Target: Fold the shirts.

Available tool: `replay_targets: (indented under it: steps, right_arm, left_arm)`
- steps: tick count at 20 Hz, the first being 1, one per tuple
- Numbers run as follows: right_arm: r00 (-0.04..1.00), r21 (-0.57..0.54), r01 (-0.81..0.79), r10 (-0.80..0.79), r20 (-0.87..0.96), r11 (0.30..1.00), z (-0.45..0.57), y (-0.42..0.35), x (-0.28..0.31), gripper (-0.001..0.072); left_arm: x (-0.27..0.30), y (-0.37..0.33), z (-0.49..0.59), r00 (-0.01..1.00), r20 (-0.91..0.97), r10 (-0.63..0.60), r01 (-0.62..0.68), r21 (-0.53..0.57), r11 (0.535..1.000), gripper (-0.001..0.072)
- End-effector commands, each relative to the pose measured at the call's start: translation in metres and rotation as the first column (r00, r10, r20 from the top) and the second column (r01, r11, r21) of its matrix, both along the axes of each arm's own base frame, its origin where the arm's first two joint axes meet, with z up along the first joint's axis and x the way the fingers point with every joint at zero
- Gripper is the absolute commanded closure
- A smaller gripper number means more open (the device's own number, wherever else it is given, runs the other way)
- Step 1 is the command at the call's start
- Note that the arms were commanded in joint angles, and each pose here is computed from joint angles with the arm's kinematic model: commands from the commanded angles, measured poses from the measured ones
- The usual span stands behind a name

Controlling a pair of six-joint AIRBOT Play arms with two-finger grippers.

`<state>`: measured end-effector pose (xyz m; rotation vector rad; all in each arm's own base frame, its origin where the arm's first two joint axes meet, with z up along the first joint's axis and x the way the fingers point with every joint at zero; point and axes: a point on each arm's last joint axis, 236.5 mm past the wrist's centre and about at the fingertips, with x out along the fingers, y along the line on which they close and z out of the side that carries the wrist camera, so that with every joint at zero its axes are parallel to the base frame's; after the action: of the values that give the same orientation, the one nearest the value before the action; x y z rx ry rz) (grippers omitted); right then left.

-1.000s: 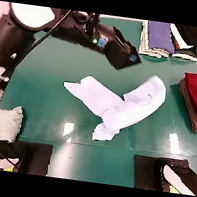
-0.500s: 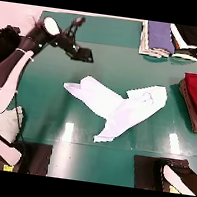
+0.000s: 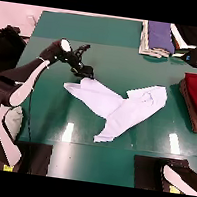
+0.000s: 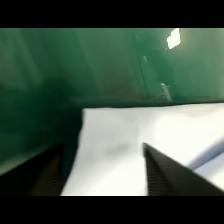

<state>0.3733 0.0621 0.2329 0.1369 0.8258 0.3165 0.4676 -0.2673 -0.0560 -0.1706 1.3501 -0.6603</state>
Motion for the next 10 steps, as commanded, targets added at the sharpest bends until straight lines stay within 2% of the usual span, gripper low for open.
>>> replay_targets:
  steps: [1,2,5,8,9,10]
  right_arm:
    - [0.997,-0.003,0.006,-0.006,-0.072,1.000,-0.018,-0.007,0.001,0.0695]
    - [0.993,-0.005,0.014,-0.015,-0.118,1.000,-0.028,-0.014,-0.001,0.0695]
    - [0.961,0.000,0.080,-0.078,-0.267,0.997,-0.065,-0.046,-0.011,0.0695]
    - [0.894,0.024,0.217,-0.189,-0.407,0.976,-0.135,-0.082,-0.027,0.0678]
    - [0.865,0.031,0.259,-0.218,-0.452,0.965,-0.162,-0.090,-0.033,0.0492]
    - [0.833,0.035,0.301,-0.244,-0.497,0.953,-0.190,-0.097,-0.039,0.0276]
  left_arm:
    - [0.001,-0.008,0.000,1.000,0.008,-0.015,0.015,-0.005,1.000,0.0480]
    - [0.007,-0.007,0.009,1.000,0.028,-0.011,0.012,-0.012,1.000,0.0670]
    - [0.029,0.001,0.048,0.995,0.101,-0.001,0.005,-0.037,0.999,0.0685]
    - [0.042,0.002,0.080,0.986,0.168,-0.005,0.013,-0.050,0.999,0.0685]
    - [0.043,0.001,0.083,0.985,0.175,-0.003,0.014,-0.057,0.998,0.0685]
    - [0.042,0.000,0.083,0.985,0.170,-0.005,0.015,-0.061,0.998,0.0684]
